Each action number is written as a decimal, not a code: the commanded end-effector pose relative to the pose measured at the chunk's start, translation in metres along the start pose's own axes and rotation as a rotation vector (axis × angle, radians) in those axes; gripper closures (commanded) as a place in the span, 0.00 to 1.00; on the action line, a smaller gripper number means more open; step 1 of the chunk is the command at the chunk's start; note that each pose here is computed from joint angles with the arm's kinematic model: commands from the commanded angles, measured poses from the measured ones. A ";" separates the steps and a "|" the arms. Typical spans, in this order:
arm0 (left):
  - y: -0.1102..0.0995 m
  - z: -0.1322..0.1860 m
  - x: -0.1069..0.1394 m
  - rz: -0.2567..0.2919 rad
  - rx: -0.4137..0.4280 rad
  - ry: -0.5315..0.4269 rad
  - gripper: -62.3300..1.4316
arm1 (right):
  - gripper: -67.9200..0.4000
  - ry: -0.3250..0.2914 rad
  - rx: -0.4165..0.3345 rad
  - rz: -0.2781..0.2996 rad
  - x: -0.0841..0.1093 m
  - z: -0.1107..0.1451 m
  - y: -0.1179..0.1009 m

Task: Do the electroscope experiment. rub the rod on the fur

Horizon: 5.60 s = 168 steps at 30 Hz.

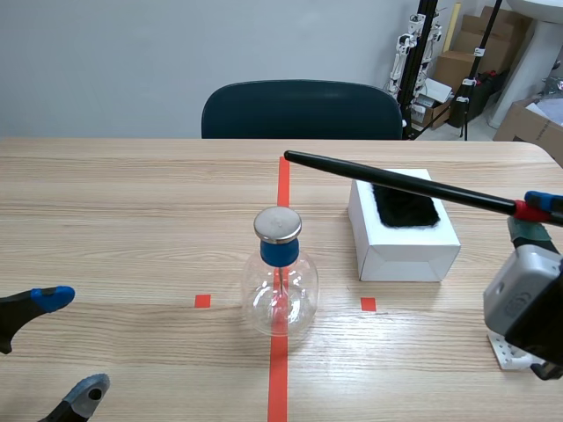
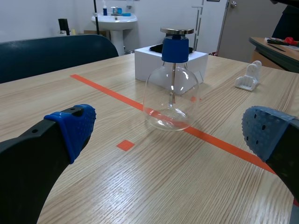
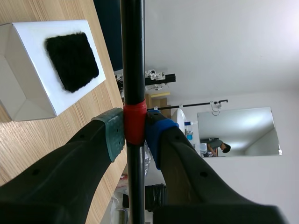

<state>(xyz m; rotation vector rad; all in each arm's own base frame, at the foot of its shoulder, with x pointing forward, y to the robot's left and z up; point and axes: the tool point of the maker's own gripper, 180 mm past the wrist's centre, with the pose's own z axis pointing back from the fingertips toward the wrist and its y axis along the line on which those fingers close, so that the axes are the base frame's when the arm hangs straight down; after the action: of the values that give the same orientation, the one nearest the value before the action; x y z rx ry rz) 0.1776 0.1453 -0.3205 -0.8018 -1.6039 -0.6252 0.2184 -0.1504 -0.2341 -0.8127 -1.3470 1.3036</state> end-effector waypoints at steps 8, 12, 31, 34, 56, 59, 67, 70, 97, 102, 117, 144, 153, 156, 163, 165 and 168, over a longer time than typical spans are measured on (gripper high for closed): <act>0.006 0.001 0.007 -0.020 0.008 -0.020 0.00 | 0.89 -0.013 -0.063 0.016 0.002 -0.005 -0.019; 0.006 0.001 0.007 -0.020 0.008 -0.020 0.00 | 0.89 -0.012 -0.064 0.016 0.002 -0.005 -0.019; 0.006 0.001 0.007 -0.020 0.008 -0.020 0.00 | 0.89 -0.001 -0.084 -0.034 0.000 -0.005 -0.023; 0.006 0.001 0.007 -0.020 0.008 -0.020 0.00 | 0.89 -0.001 -0.084 -0.034 0.000 -0.005 -0.023; 0.006 0.001 0.007 -0.020 0.008 -0.020 0.00 | 0.89 0.226 -0.222 0.174 -0.059 -0.028 -0.086; 0.006 0.001 0.007 -0.020 0.008 -0.020 0.00 | 0.89 0.215 -0.243 0.234 -0.061 -0.034 -0.101; 0.006 0.001 0.007 -0.020 0.008 -0.020 0.00 | 0.89 0.166 -0.270 0.430 -0.061 -0.051 -0.145; 0.006 0.001 0.007 -0.020 0.008 -0.021 0.00 | 0.89 0.128 -0.172 0.542 -0.061 -0.060 -0.143; 0.006 0.001 0.007 -0.020 0.008 -0.021 0.00 | 0.89 0.188 -0.008 0.897 -0.098 -0.083 -0.134; 0.006 0.001 0.007 -0.020 0.008 -0.021 0.00 | 0.89 0.219 -0.026 0.894 -0.103 -0.093 -0.126; 0.006 0.001 0.007 -0.020 0.008 -0.021 0.00 | 0.89 0.275 0.069 0.958 -0.131 -0.114 -0.083; 0.006 0.001 0.007 -0.020 0.008 -0.020 0.00 | 0.89 0.342 0.182 0.952 -0.148 -0.104 -0.050; 0.006 0.001 0.007 -0.020 0.008 -0.020 0.00 | 0.89 0.187 0.260 0.918 -0.130 -0.107 -0.025; 0.006 0.001 0.007 -0.020 0.008 -0.020 0.00 | 0.89 0.216 0.247 0.897 -0.134 -0.107 -0.029; 0.006 0.001 0.007 -0.020 0.008 -0.020 0.00 | 0.89 0.297 0.233 0.903 -0.148 -0.100 -0.037; 0.006 0.001 0.007 -0.020 0.008 -0.021 0.00 | 0.89 0.285 0.243 0.905 -0.148 -0.100 -0.034; 0.006 0.001 0.007 -0.020 0.008 -0.021 0.00 | 0.89 0.222 0.271 0.890 -0.139 -0.101 -0.023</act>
<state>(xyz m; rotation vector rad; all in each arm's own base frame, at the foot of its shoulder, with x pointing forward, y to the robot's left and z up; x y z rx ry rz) 0.1776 0.1453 -0.3205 -0.8018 -1.6039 -0.6252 0.3471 -0.2597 -0.2627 -1.3716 -0.5873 1.9267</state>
